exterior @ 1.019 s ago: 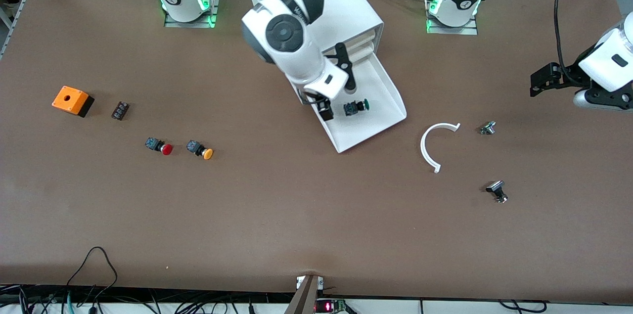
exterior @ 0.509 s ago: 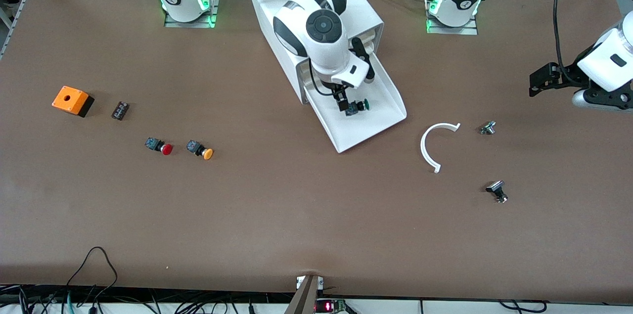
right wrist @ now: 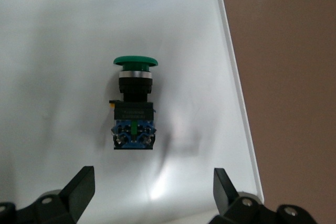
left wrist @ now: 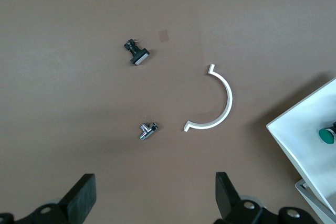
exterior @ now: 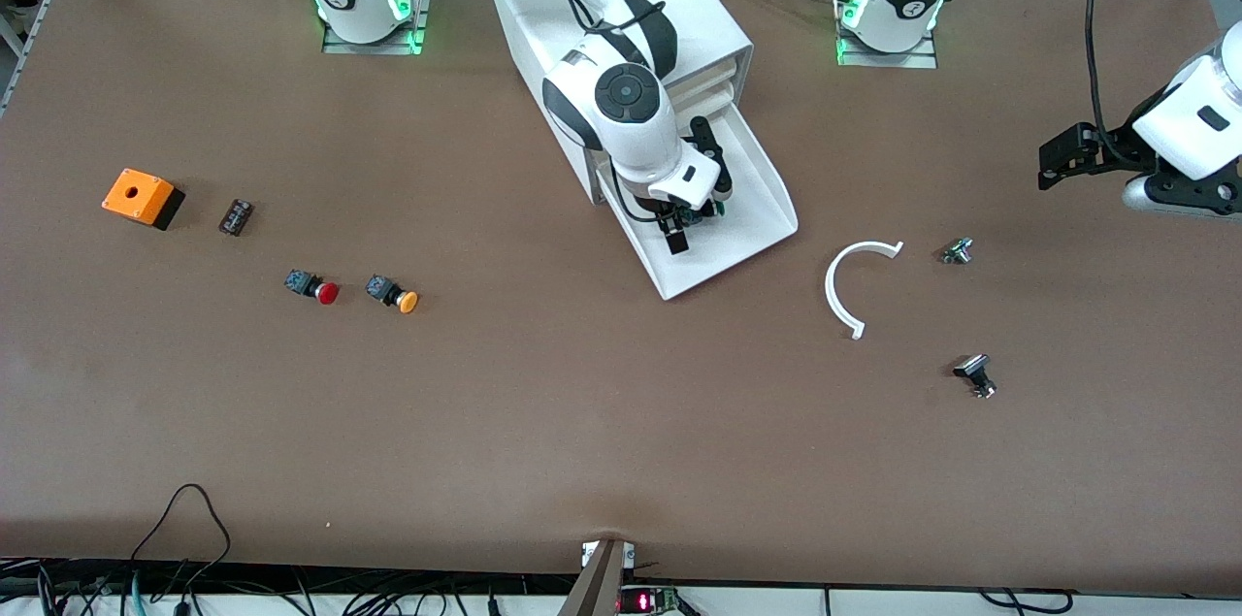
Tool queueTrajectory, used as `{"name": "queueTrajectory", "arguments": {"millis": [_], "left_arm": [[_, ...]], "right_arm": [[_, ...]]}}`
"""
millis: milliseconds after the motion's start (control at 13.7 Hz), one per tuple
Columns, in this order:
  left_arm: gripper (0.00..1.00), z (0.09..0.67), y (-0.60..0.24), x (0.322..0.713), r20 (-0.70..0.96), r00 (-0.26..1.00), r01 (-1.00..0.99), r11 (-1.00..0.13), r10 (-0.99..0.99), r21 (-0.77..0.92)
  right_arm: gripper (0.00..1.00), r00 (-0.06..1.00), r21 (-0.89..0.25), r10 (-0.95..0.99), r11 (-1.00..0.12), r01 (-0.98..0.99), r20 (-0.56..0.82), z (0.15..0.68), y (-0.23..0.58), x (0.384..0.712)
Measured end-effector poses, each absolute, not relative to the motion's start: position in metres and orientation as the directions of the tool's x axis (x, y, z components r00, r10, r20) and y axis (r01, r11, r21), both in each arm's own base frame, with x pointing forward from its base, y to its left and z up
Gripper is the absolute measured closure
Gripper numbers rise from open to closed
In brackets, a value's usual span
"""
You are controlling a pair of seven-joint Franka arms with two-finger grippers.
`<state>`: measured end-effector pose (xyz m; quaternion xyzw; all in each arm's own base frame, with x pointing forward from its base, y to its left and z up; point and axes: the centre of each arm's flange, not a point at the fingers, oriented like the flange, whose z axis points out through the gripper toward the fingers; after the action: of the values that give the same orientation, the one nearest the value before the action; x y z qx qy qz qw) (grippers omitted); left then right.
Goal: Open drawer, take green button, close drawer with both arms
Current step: 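Lower the right gripper into the drawer over the green button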
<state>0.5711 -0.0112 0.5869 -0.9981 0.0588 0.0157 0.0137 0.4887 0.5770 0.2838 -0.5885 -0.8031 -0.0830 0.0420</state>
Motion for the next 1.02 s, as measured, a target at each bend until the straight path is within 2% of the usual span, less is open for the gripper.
{"name": "queueTrajectory", "arguments": {"millis": [1019], "left_arm": [[0.00, 0.588, -0.012, 0.571, -0.031, 0.993, -0.119, -0.993, -0.118, -0.026]], "right_arm": [[0.00, -0.328, 0.062, 0.935, 0.322, 0.945, 0.137, 0.256, 0.606, 0.450]]}}
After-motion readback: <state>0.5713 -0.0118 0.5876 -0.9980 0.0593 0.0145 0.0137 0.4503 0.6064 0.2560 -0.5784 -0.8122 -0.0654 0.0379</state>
